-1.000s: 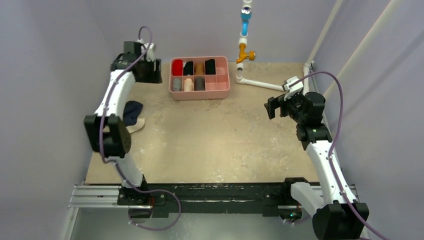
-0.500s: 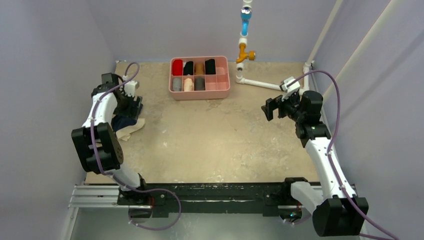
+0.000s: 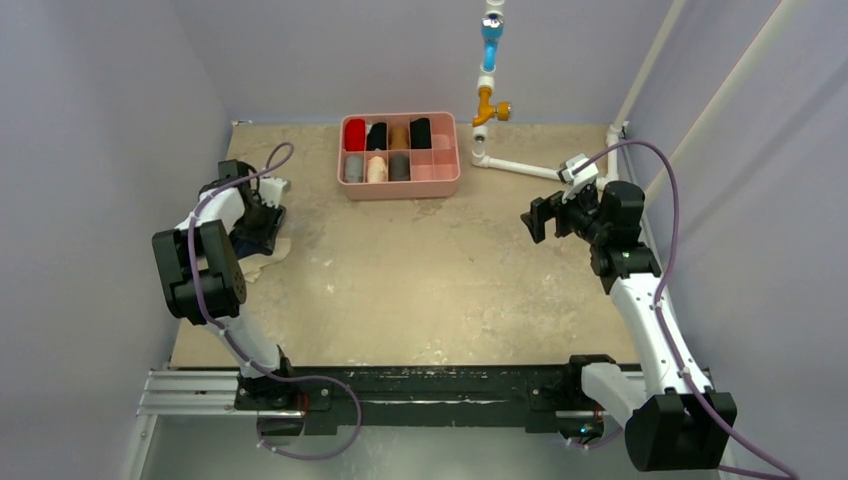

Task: Roll the underwear
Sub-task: Move the underwear to the center of the board, then flatten out the underwear at the center of the board.

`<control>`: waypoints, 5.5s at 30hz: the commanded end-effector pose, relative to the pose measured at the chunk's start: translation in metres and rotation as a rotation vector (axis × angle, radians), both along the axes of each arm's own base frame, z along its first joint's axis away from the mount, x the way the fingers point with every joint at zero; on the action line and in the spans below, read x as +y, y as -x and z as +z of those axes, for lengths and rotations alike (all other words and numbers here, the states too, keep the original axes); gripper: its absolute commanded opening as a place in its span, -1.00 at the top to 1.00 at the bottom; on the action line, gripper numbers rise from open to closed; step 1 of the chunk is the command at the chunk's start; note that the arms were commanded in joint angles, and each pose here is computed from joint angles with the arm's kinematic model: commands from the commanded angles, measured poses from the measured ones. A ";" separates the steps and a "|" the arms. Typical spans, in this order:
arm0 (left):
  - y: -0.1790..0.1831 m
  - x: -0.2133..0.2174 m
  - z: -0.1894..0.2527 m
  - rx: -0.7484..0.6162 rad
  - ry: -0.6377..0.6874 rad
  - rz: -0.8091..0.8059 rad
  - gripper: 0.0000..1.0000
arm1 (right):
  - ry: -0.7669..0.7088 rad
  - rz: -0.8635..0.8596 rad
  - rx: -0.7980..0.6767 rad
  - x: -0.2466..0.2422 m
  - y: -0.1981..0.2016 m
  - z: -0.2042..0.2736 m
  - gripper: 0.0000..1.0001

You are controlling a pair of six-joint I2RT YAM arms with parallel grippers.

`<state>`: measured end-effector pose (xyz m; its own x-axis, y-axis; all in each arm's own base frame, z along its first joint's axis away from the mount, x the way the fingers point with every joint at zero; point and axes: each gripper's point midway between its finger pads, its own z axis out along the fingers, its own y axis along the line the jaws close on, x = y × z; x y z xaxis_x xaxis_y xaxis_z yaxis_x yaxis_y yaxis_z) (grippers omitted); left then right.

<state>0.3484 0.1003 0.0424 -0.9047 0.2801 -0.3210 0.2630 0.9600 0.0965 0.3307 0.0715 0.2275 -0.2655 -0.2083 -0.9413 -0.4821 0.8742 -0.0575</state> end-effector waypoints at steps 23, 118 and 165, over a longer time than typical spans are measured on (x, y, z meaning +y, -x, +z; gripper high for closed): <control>0.075 -0.308 0.119 -0.132 0.433 -0.707 -0.30 | 0.006 0.016 -0.033 0.002 -0.005 0.012 -0.98; 0.177 -0.294 0.093 -0.006 0.061 -1.005 -0.06 | 0.219 0.526 0.155 0.113 0.036 -0.078 -0.98; -0.033 -0.340 0.056 0.057 0.588 -0.275 -0.04 | 0.623 1.032 0.401 0.177 0.176 -0.165 -0.03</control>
<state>0.3741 -0.2018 0.0876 -0.8660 0.3082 -0.3937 0.4669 0.7802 -0.4162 0.1476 0.2493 0.0443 0.0361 -0.8803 -0.4730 -0.9967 -0.0664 0.0475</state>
